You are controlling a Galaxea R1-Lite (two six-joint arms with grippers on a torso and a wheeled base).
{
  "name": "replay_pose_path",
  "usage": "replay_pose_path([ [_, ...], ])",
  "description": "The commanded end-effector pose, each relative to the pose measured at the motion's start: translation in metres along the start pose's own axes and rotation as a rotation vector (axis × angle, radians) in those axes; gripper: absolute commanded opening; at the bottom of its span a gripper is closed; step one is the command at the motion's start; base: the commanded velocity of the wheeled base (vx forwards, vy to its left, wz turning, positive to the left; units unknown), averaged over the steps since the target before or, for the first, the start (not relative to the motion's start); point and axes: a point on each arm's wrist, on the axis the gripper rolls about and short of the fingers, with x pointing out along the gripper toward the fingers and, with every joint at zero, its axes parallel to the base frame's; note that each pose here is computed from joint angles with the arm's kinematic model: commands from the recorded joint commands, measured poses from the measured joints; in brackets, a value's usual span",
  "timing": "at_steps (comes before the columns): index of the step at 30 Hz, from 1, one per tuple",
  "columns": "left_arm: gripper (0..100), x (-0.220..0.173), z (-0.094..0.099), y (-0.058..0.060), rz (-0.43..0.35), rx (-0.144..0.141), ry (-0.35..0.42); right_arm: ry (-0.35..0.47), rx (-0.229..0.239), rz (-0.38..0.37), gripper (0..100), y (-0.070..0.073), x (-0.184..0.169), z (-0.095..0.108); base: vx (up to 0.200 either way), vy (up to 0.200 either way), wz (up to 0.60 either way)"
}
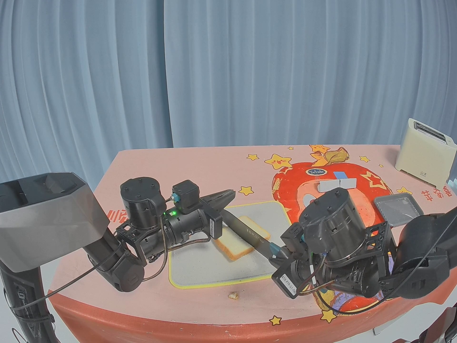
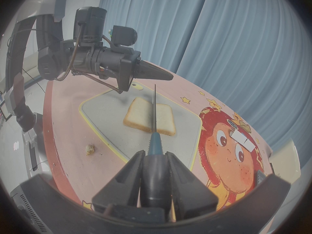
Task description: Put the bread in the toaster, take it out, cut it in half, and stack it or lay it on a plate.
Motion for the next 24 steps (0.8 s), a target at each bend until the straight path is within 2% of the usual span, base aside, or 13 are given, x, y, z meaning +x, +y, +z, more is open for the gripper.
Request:
replay_pose_path([
  [1,0,0.003,-0.014,-0.001,-0.005,-0.010,0.035,0.002,-0.002,0.000,0,0.000,0.000,0.000,0.000,0.000,0.00],
  [9,0,0.003,-0.022,-0.001,-0.007,-0.011,0.059,0.001,-0.001,0.000,0,0.000,0.000,0.000,0.000,0.000,0.00],
  [24,0,0.003,-0.023,-0.002,-0.011,-0.010,0.062,-0.002,0.000,0.000,0,0.000,0.000,0.001,0.000,0.000,0.00],
])
